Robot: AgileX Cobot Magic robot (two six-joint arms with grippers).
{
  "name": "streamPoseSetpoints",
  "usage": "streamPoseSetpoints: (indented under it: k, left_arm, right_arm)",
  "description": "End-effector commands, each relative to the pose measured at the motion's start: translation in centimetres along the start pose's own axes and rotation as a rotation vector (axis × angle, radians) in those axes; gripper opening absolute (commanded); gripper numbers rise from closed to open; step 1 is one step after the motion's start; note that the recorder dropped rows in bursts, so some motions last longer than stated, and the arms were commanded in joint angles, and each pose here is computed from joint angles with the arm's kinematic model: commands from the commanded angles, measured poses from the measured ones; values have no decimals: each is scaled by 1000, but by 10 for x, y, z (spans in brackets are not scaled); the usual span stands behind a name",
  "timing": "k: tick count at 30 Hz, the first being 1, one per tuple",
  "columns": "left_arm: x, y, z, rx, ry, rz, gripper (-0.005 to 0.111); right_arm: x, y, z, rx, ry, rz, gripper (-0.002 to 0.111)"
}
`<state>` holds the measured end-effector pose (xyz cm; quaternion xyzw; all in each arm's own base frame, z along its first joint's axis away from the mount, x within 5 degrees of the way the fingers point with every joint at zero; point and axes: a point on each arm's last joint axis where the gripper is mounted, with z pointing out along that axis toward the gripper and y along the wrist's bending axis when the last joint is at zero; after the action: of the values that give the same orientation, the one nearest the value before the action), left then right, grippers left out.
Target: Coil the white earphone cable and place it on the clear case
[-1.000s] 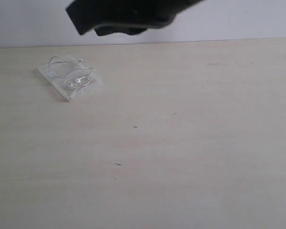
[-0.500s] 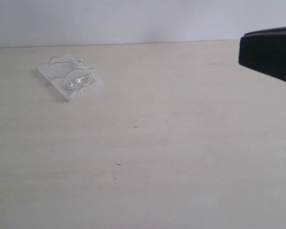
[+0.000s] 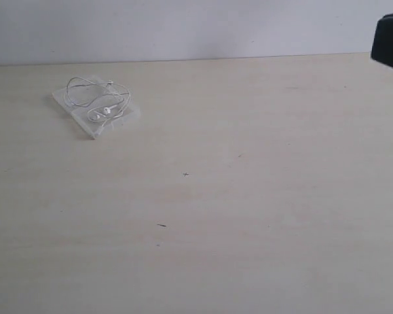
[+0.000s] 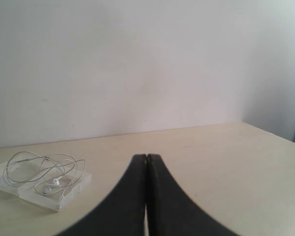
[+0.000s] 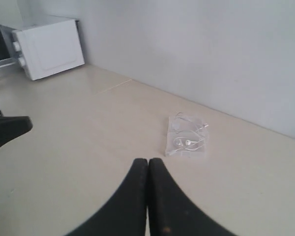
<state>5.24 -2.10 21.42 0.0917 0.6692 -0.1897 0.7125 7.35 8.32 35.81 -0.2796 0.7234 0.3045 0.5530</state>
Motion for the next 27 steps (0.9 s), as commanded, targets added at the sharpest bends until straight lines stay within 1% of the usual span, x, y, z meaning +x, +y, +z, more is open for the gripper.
streamPoseSetpoints:
  k: [1,7,12,14,17,20,24,27]
  left_arm:
    - [1,0,0,0,-2,7,0]
    - [1,0,0,0,-2,7,0]
    - [1,0,0,0,-2,7,0]
    - [1,0,0,0,-2,7,0]
    - [1,0,0,0,-2,7,0]
    - [1,0,0,0,-2,7,0]
    - [1,0,0,0,-2,7,0]
    - [1,0,0,0,-2,7,0]
  right_arm:
    - [-2,-11,-7,105,-49,12,0]
    - [13,-26,-17,266,-138,17,0]
    - [39,-35,-37,441,-239,13,0]
    - [48,-35,-42,482,-246,-21,0]
    - [54,-34,-45,506,-237,-82,0]
    - [57,-35,-44,509,-223,-88,0]
    - [75,-39,-41,531,-169,-117,0]
    - [90,-40,-46,582,-178,-141,0]
